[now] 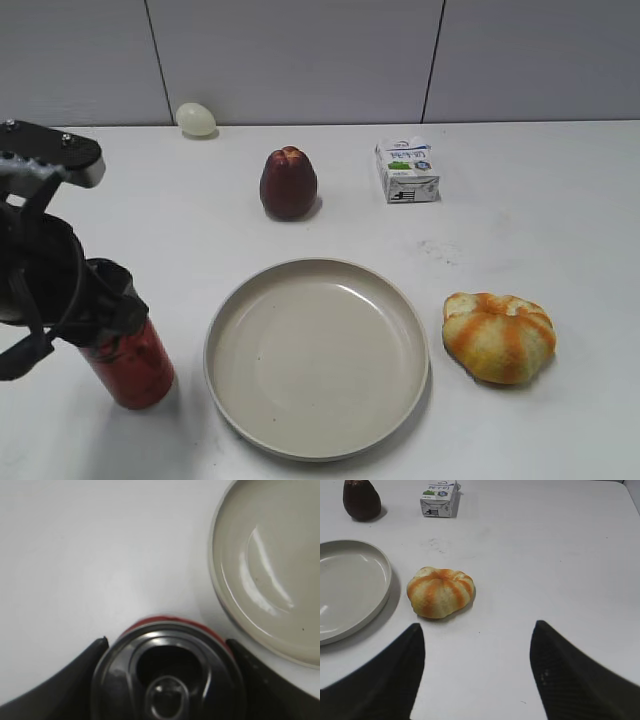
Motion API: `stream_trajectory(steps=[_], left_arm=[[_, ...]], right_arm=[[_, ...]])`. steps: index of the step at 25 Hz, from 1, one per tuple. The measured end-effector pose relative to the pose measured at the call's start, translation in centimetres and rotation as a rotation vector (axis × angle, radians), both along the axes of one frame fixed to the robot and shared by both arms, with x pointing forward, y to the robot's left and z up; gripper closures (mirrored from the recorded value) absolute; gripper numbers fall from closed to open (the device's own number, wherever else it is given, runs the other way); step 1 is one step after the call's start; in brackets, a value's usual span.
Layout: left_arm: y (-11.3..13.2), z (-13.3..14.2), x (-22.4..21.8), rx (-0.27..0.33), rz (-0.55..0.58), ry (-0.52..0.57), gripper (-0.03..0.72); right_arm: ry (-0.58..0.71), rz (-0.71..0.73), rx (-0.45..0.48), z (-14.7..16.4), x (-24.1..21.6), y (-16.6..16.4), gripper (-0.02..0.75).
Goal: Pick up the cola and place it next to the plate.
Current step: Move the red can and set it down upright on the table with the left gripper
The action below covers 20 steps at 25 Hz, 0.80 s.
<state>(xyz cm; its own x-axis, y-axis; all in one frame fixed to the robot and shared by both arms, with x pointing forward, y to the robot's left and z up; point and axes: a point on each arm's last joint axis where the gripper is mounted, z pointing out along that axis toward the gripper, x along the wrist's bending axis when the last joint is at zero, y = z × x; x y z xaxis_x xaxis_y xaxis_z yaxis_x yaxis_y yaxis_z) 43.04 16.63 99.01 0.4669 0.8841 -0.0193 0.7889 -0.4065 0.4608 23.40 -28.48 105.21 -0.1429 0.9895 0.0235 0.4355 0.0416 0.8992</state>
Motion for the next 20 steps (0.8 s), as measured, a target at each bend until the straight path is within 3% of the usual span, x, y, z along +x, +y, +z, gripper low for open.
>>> stream_trajectory(steps=[7, 11, 14, 20], left_arm=[[-0.1, -0.6, 0.0, -0.031, -0.006, -0.036, 0.178], [0.0, -0.3, -0.1, -0.035, -0.005, -0.042, 0.076], [0.0, 1.2, 0.0, -0.057, -0.003, -0.074, 0.031], [1.2, 6.4, 0.6, -0.067, 0.038, -0.137, 0.029]], right_arm=[[0.0, 0.0, 0.001, 0.0, 0.0, 0.0, 0.206], [0.0, 0.0, 0.001, 0.0, 0.0, 0.0, 0.206], [0.0, 0.0, 0.001, 0.0, 0.0, 0.0, 0.206], [0.0, 0.0, 0.0, 0.0, 0.0, 0.0, 0.206]])
